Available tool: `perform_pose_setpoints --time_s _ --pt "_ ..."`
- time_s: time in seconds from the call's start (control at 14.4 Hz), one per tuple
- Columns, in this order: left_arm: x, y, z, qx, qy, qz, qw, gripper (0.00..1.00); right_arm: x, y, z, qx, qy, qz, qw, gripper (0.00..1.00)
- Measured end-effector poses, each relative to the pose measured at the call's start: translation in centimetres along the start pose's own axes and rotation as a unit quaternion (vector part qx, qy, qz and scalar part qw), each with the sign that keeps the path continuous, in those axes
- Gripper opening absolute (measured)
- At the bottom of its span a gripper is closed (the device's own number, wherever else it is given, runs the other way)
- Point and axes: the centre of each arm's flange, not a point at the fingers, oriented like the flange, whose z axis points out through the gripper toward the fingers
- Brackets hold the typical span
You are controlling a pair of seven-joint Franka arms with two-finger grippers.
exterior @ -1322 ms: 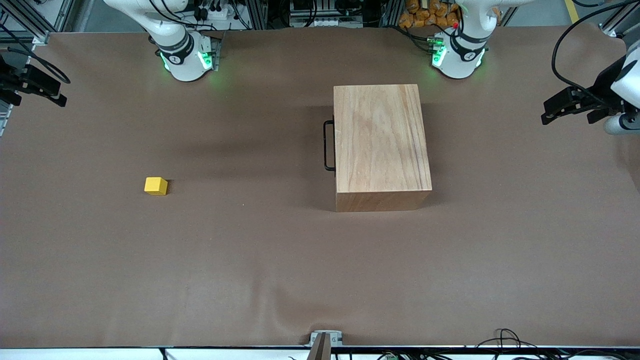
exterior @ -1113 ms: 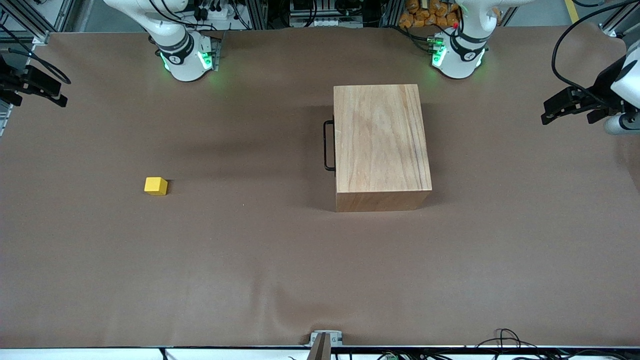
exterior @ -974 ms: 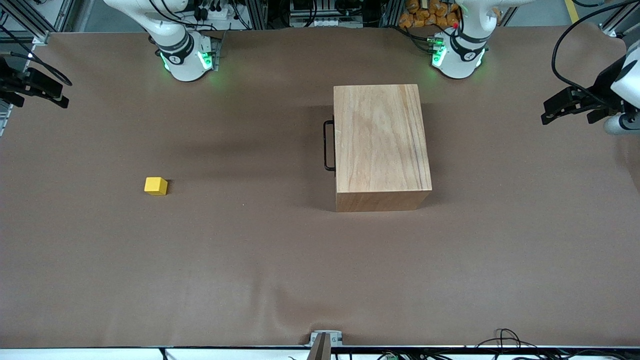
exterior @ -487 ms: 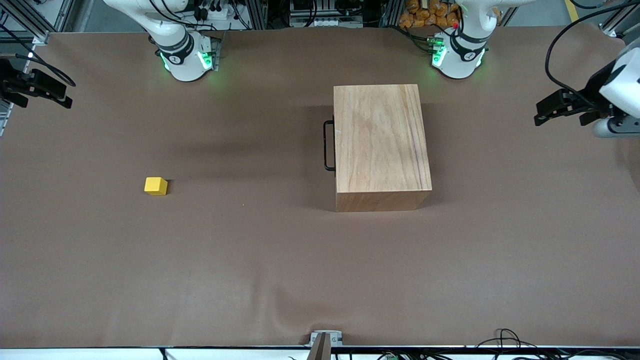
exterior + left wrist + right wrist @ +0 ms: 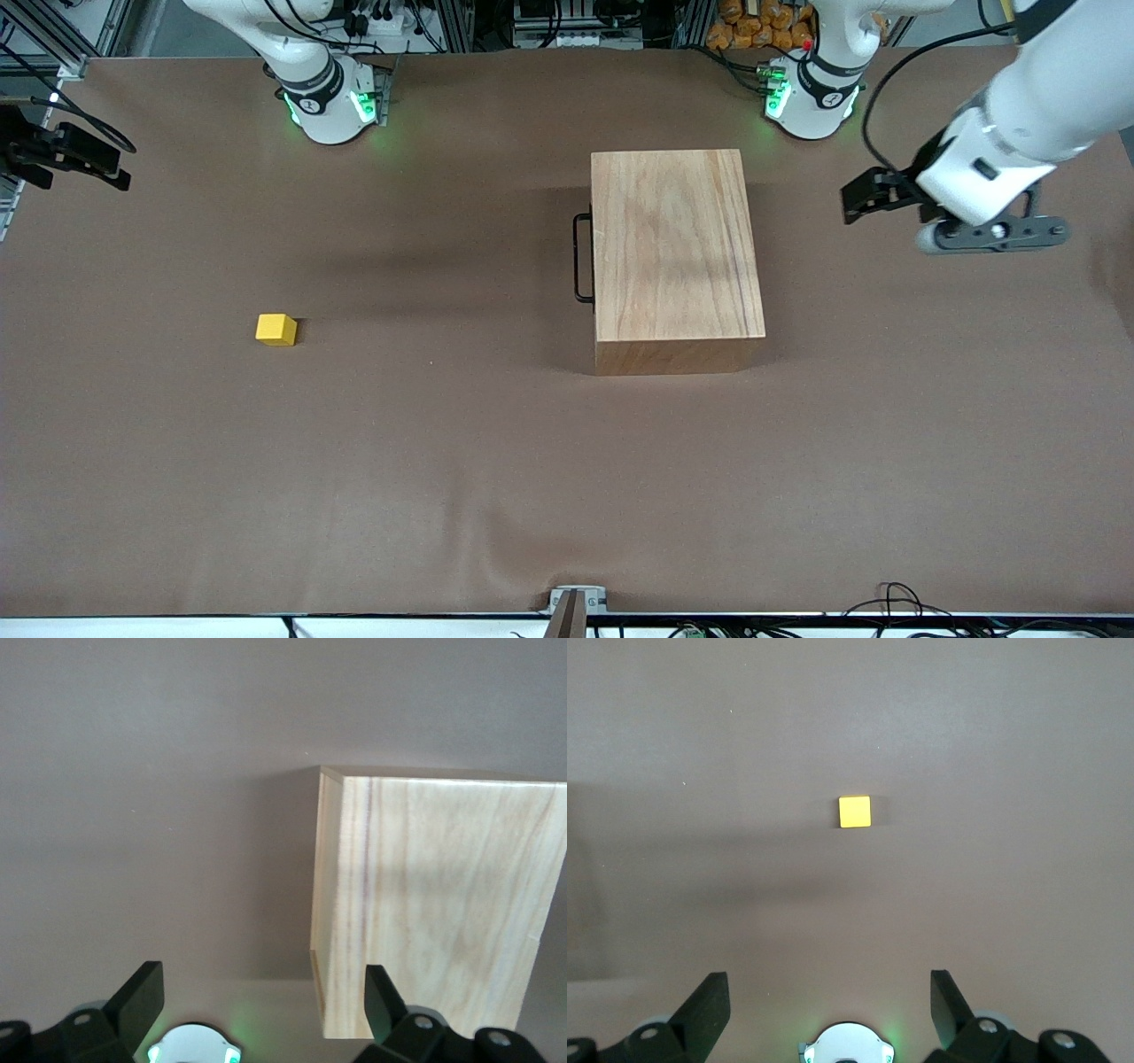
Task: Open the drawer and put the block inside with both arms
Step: 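Reach the left gripper over the box to the black drawer handle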
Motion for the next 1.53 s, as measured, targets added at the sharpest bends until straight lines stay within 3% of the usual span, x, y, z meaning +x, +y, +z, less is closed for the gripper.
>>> perform_pose_setpoints --time_s 0.63,1.18,1.53 --pt "-2.3 15.9 5.9 0.021 -0.019 -0.062 0.998 1.0 1.1 -1.6 0.7 0.0 0.006 -0.015 1.0 1.0" --pt "-4.7 29.1 13.8 0.001 0.003 -0.11 0.994 1.0 1.9 -1.5 1.4 0.001 0.007 -0.015 1.0 1.0" --pt "-7.1 35.1 19.3 0.017 0.033 -0.107 0.994 1.0 1.7 -1.5 1.6 0.001 -0.003 -0.015 1.0 1.0"
